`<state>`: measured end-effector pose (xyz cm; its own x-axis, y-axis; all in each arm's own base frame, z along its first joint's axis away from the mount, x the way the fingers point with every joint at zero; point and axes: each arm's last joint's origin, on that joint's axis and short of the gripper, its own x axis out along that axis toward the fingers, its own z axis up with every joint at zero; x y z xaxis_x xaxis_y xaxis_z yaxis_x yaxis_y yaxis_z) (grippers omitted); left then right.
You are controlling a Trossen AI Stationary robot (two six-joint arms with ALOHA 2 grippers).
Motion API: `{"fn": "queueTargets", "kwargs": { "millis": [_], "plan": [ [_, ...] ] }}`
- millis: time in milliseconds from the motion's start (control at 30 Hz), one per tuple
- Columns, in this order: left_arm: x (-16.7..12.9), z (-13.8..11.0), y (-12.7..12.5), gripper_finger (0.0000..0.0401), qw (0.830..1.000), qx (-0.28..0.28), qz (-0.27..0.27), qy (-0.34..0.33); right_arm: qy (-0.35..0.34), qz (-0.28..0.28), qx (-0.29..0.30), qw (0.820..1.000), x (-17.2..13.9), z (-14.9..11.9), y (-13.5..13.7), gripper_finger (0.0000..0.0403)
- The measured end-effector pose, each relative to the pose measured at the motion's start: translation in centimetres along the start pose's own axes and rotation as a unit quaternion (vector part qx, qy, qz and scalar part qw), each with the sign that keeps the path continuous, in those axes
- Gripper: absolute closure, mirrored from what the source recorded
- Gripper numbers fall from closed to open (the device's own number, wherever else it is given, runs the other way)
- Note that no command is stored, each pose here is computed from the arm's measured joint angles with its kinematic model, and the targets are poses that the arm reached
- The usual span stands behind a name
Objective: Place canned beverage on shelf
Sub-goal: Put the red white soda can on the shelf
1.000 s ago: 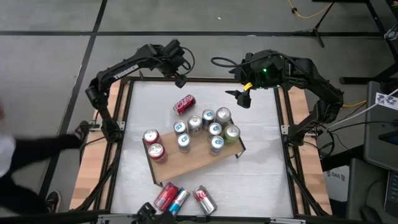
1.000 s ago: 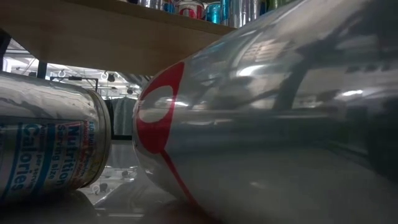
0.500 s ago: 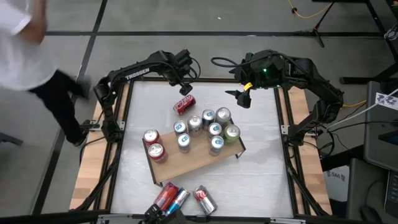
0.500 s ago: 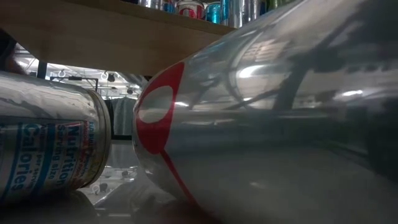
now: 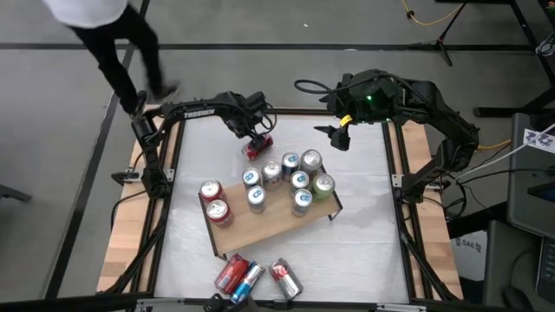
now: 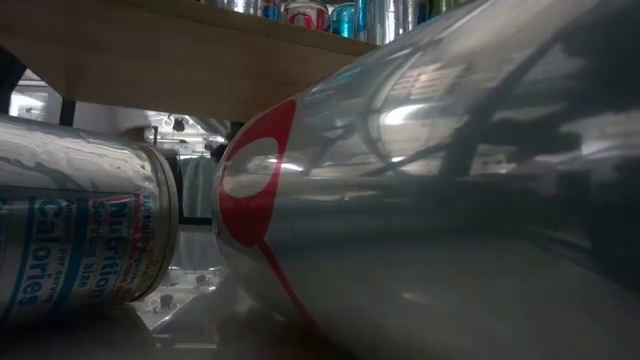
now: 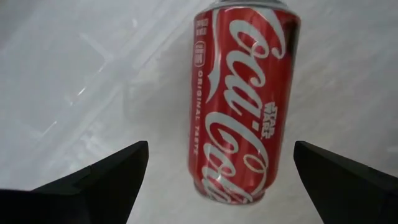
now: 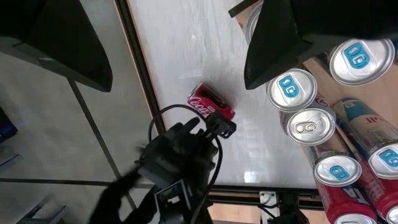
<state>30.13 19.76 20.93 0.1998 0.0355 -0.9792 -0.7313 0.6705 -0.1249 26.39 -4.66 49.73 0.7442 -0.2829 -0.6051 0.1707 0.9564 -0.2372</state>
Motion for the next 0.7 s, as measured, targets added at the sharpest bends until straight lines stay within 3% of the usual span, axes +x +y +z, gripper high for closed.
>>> {"fn": "queueTargets", "kwargs": {
  "millis": [700],
  "plan": [
    [2.9,-1.2,-0.2,0.0009,0.999,0.001,0.023,-0.029,0.0,0.0,0.0,1.0,0.0,0.0,0.0,0.0047]
  ]
}}
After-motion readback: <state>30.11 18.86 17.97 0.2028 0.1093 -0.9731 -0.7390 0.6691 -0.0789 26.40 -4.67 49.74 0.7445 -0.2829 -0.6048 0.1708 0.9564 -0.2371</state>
